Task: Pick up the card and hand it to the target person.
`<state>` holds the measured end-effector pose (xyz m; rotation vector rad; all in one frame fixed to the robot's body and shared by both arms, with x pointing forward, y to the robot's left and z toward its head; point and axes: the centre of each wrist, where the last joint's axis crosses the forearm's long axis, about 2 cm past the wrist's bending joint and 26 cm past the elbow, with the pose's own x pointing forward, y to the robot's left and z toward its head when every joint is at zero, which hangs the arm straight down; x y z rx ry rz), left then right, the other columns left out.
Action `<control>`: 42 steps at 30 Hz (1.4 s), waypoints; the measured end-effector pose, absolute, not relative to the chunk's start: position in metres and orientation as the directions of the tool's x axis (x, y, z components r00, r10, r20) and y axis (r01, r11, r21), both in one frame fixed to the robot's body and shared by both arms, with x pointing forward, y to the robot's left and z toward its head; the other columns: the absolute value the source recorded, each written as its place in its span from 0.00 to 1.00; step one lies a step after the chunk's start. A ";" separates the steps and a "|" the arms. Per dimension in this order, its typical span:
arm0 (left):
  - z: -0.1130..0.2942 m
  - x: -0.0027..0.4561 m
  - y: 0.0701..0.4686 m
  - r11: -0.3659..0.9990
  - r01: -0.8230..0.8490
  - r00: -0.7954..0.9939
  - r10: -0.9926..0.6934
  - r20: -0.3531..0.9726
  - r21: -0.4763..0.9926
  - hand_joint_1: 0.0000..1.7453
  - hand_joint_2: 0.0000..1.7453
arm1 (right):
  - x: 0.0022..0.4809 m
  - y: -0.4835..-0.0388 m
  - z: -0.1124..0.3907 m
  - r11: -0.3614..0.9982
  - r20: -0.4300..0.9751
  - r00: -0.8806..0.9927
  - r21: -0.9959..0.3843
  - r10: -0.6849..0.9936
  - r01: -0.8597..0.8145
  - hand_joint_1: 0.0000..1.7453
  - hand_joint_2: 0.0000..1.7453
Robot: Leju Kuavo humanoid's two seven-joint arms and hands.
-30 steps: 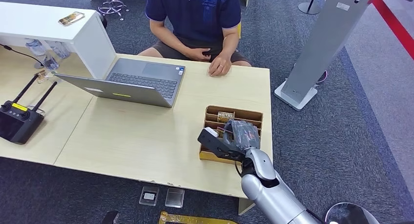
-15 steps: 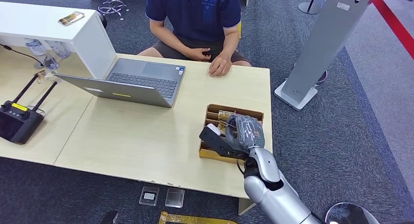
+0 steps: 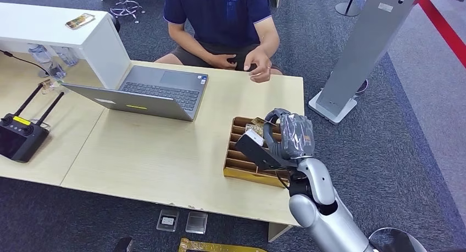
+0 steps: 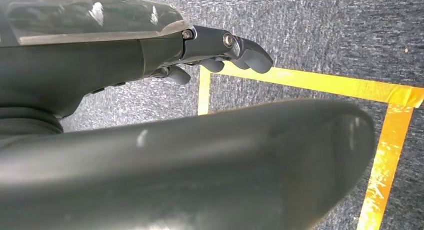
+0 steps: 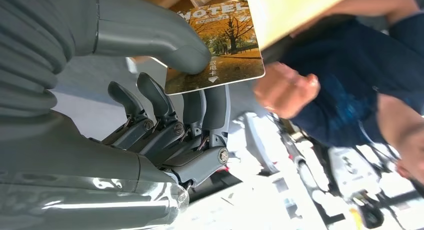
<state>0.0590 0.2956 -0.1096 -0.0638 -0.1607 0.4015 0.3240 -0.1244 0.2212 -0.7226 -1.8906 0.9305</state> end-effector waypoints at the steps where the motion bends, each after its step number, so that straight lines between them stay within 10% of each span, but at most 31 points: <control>1: -0.110 0.059 0.296 0.919 -0.382 0.908 0.392 0.144 -0.095 0.00 0.00 | 0.330 -0.125 0.225 0.542 0.440 -0.449 -0.831 0.777 0.124 0.89 1.00; 23: -0.109 0.062 0.300 0.930 -0.356 0.923 0.365 0.125 -0.087 0.00 0.00 | 0.425 -0.115 0.232 0.328 0.271 -0.353 -0.938 0.895 0.113 0.89 1.00; 27: -0.109 0.062 0.301 0.934 -0.343 0.927 0.353 0.126 -0.095 0.00 0.00 | 0.426 -0.119 0.222 0.310 0.264 -0.330 -0.946 0.906 0.096 0.00 1.00; 42: -0.109 0.061 0.303 0.934 -0.343 0.923 0.355 0.146 -0.101 0.00 0.00 | 0.427 -0.124 0.212 0.291 0.255 -0.313 -0.954 0.915 0.074 0.00 1.00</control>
